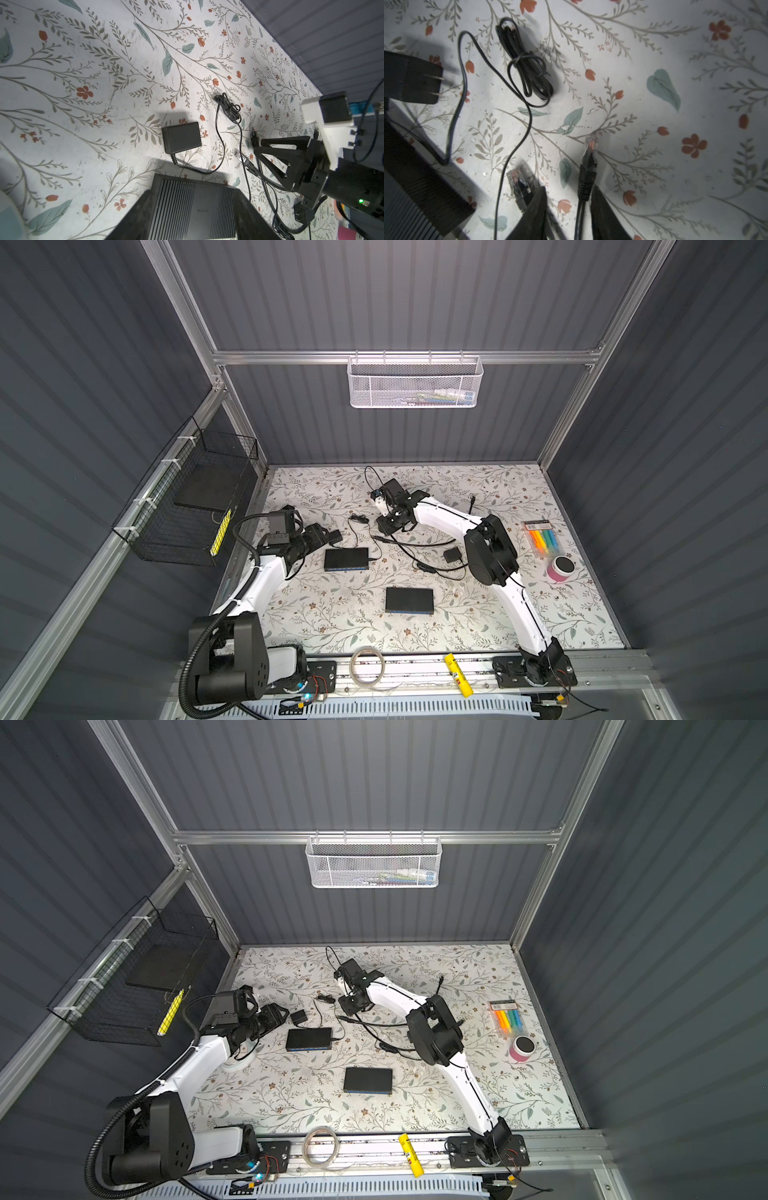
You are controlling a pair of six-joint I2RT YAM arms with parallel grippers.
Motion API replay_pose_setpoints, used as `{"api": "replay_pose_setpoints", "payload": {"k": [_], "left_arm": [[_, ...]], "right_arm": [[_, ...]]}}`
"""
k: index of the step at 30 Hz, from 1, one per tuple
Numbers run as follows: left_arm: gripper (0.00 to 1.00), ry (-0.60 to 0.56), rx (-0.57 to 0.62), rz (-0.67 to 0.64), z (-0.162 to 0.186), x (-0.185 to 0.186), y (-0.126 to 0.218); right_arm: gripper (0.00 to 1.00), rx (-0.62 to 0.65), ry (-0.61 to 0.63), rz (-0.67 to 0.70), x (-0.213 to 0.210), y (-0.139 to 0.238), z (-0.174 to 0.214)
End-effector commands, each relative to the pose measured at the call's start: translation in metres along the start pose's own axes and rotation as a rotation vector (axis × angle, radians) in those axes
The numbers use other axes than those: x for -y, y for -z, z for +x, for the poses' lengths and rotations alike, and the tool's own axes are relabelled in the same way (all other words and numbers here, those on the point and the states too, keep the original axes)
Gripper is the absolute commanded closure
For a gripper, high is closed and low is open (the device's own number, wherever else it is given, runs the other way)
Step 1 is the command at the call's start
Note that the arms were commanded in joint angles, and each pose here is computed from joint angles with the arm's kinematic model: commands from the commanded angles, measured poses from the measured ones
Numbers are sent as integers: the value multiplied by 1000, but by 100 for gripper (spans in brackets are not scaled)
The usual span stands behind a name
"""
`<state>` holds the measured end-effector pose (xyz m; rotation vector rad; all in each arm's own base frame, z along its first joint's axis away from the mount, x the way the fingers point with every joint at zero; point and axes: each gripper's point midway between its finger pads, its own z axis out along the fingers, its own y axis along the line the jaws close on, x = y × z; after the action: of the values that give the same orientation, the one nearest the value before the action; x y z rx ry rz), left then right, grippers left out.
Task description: Insert the plug into the switch port
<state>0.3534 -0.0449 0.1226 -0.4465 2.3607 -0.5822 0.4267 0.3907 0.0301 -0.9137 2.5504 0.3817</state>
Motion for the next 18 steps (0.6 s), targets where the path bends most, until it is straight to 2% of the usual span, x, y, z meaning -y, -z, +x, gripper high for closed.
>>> {"api": "replay_pose_setpoints", "payload": {"k": [1,7,12,18], "left_arm": [[38,-15,12,11,-7,6,0],[38,-2,3,32,-4,7,-6],[38,-9,3,40,-6,9,-7],[38,-11,-3,47,-4,10,-7]], "right_arm": [[63,-36,12,0,0,4,18],[61,-37,25,45,10,26,31],[60,-2,77,-3,1,44,36],[61,-48,143,-32,-8,33,52]]}}
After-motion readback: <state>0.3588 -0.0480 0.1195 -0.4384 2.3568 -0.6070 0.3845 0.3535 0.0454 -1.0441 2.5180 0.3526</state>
